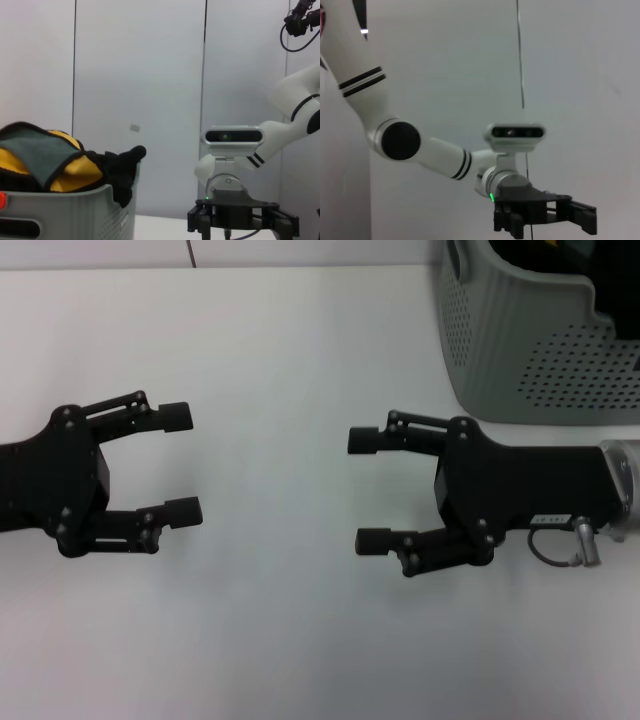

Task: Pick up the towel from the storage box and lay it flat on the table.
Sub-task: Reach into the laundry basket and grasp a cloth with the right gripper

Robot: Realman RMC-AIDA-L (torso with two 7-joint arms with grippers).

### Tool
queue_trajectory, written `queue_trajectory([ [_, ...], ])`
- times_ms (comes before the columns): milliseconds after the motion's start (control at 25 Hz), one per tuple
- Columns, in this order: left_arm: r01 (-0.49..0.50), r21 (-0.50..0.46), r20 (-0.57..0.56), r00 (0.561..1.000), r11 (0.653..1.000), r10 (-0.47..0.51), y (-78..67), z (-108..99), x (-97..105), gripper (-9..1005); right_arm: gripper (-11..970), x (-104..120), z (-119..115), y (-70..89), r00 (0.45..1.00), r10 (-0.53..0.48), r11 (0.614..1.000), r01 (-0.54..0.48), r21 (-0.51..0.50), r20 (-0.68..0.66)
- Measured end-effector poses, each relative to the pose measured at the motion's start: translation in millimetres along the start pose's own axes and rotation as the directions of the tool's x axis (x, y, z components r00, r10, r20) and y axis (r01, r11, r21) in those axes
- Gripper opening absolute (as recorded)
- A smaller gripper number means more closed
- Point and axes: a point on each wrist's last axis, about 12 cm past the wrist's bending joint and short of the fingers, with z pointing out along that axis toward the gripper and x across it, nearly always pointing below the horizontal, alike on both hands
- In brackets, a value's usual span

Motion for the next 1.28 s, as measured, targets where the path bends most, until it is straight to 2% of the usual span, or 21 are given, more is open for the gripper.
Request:
queue_trajectory([
  [200, -0.011, -0.029, 0.022, 1.000, 1.000, 0.012, -5.7, -3, 8, 875, 861, -3, -2, -1.1, 1.000, -0.010, 1.000, 0.010, 0.002, 0.009],
  [440, -0.001, -0.033, 0.020, 1.000, 0.999, 0.002, -5.1, -2, 8, 874, 858, -5, -1, -3.7, 1.000, -0.011, 1.000, 0.011, 0.001, 0.010],
  [600, 0.007, -0.059, 0.027, 1.000, 0.998, -0.006, -2.0, -3, 7, 874, 856, -17, -4, -12.8, 0.998, 0.036, 0.999, -0.038, 0.037, 0.051],
  [680, 0.016, -0.097, 0.049, 0.999, 0.995, -0.011, 1.6, -7, 4, 874, 855, -37, -12, -19.0, 0.994, 0.057, 0.998, -0.059, 0.024, 0.095],
  [800, 0.020, -0.158, 0.076, 0.997, 0.987, -0.008, 6.3, -12, 1, 874, 854, -87, -32, -26.3, 0.984, -0.023, 1.000, 0.021, 0.014, 0.176],
  [920, 0.016, -0.191, 0.082, 0.997, 0.981, 0.000, 9.2, -12, 0, 874, 838, -138, -48, -38.6, 0.978, -0.129, 0.986, 0.108, 0.130, 0.165],
  [1000, 0.012, -0.195, 0.084, 0.996, 0.981, 0.004, 9.5, -10, 1, 873, 809, -167, -57, -46.5, 0.981, -0.182, 0.958, 0.161, 0.237, 0.066],
  [1080, 0.015, -0.203, 0.085, 0.996, 0.979, 0.002, 9.6, -7, 4, 873, 779, -188, -64, -55.0, 0.983, -0.172, 0.920, 0.185, 0.345, -0.068],
  [1200, 0.030, -0.226, 0.088, 0.996, 0.974, -0.010, 7.5, -3, 10, 873, 735, -218, -71, -68.1, 0.957, -0.069, 0.845, 0.206, 0.494, -0.280],
  [1280, 0.038, -0.241, 0.091, 0.996, 0.970, -0.017, 3.2, -3, 16, 873, 706, -233, -71, -75.4, 0.934, 0.015, 0.799, 0.204, 0.565, -0.358],
])
